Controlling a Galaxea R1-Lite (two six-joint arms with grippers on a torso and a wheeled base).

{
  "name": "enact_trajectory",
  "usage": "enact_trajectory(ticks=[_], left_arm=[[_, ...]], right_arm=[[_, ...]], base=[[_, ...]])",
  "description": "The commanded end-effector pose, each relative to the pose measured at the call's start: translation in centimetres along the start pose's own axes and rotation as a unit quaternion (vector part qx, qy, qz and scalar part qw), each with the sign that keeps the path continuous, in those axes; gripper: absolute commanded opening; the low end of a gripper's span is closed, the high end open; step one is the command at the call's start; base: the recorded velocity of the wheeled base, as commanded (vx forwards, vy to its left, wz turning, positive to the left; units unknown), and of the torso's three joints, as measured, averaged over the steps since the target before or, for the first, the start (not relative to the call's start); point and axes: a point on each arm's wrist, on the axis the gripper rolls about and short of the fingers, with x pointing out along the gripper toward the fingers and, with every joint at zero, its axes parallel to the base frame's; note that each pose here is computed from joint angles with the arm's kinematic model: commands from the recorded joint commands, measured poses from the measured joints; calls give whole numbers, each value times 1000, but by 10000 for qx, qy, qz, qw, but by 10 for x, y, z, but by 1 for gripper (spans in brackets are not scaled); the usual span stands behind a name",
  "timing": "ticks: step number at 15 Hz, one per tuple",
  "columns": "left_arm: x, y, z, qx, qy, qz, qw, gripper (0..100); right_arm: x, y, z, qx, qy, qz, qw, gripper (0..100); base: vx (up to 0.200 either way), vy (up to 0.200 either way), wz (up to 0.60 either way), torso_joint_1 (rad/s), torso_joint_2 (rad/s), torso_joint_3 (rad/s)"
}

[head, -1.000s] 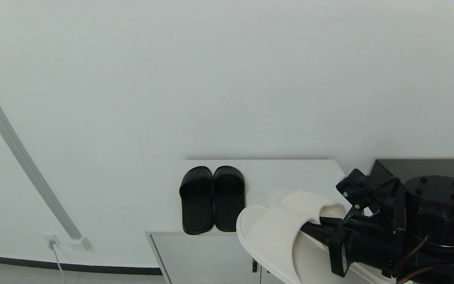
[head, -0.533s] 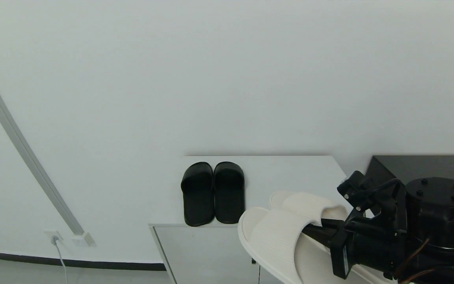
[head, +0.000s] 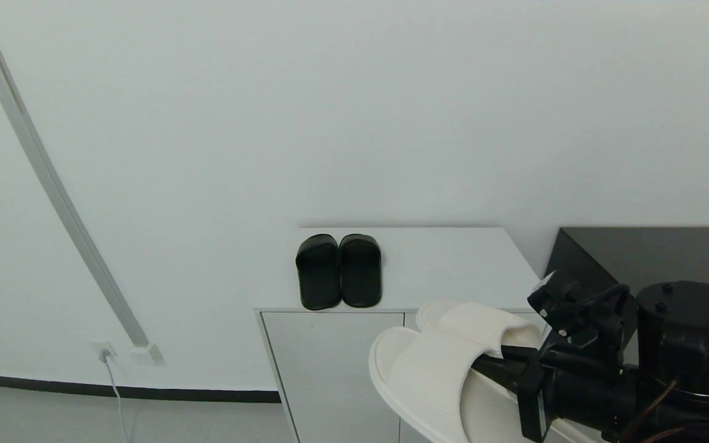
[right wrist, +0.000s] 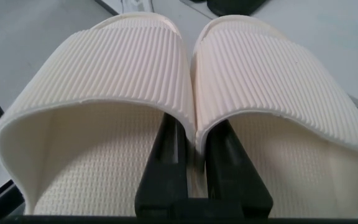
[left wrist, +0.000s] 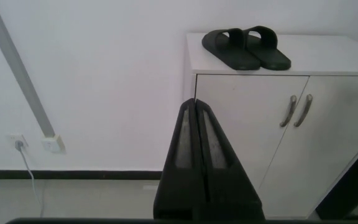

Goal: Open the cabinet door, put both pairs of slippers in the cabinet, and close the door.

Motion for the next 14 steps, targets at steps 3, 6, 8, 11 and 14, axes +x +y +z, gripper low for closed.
enact_trajectory(ticks=[3, 6, 8, 11, 14], left_arm=[[0, 0, 0, -1, 6, 1, 10000, 0], [0, 0, 0, 45, 6, 1, 10000, 0], [0, 0, 0, 45, 6, -7, 10000, 0], [0, 0, 0, 37, 6, -7, 10000, 0], [0, 0, 0, 37, 6, -7, 10000, 0]], right_arm=[[1, 0, -3, 5, 64, -13, 10000, 0], [1, 0, -3, 6, 80, -14, 10000, 0], [1, 0, -3, 6, 80, -14, 10000, 0], [2, -1, -6, -4, 140, -25, 9999, 0], [3, -1, -8, -77, 186, -26, 9998, 0]], base=[[0, 0, 0, 0, 0, 0], [0, 0, 0, 0, 0, 0], [0, 0, 0, 0, 0, 0], [0, 0, 0, 0, 0, 0], [0, 0, 0, -78, 194, 102]])
